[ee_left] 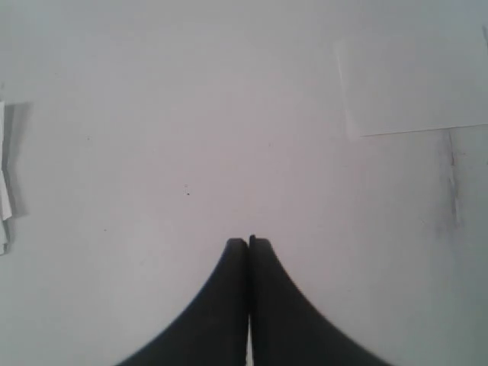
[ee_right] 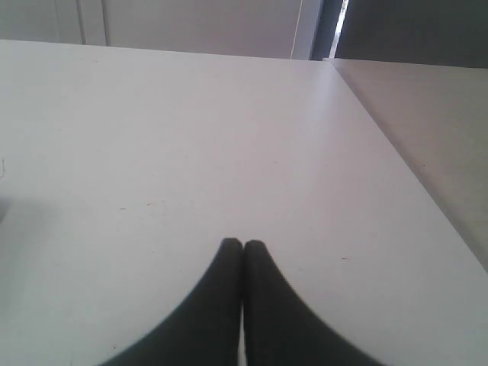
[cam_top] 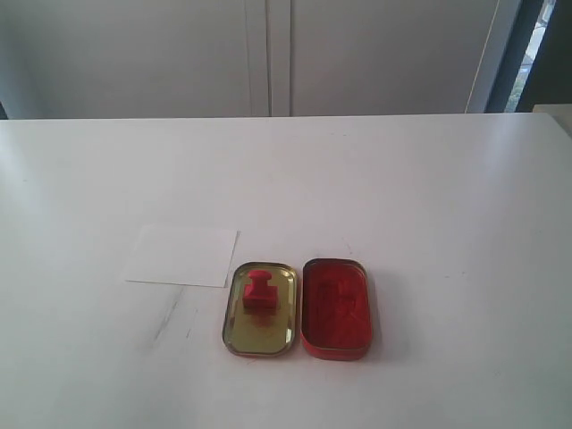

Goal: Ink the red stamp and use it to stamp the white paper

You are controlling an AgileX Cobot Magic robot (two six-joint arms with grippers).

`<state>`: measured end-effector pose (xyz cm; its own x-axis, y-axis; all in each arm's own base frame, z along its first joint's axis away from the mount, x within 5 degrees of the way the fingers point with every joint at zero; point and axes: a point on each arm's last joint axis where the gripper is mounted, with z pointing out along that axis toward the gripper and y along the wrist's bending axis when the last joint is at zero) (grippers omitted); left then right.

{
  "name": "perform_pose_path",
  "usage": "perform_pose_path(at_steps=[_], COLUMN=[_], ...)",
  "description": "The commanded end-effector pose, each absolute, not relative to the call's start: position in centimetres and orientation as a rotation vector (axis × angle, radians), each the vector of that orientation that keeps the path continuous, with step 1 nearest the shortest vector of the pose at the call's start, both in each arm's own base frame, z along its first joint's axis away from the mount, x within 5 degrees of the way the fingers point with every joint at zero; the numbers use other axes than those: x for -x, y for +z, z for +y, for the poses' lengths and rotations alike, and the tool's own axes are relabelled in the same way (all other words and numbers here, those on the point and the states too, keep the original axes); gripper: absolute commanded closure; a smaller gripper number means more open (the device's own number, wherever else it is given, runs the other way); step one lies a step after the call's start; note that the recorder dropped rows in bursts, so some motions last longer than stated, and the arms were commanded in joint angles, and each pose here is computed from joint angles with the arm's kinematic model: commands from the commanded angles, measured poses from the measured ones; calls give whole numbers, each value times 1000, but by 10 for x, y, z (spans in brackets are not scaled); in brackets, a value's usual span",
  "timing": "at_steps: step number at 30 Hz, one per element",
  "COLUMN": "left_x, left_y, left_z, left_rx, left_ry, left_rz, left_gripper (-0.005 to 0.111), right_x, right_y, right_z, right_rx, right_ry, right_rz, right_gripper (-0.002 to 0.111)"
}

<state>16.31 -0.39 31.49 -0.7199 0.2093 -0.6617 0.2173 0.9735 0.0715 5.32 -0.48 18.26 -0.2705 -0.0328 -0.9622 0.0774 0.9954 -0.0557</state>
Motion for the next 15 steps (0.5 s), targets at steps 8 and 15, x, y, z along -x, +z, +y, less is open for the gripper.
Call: perform_pose_path(at_steps=[8,15], left_x=[-207,-238], left_y=[307,300], left_z=[-12,-32], left_rx=[-402,-568], left_ry=[-164,-217], left_rz=[2467,2486], left_gripper=[107,107], right_x=[-53,-53], right_y=[182,182], right_z=[-5,-5], right_rx=[-30,-30], right_ry=[-117,-117], right_rz=[1827,1827], right_gripper=[108,108])
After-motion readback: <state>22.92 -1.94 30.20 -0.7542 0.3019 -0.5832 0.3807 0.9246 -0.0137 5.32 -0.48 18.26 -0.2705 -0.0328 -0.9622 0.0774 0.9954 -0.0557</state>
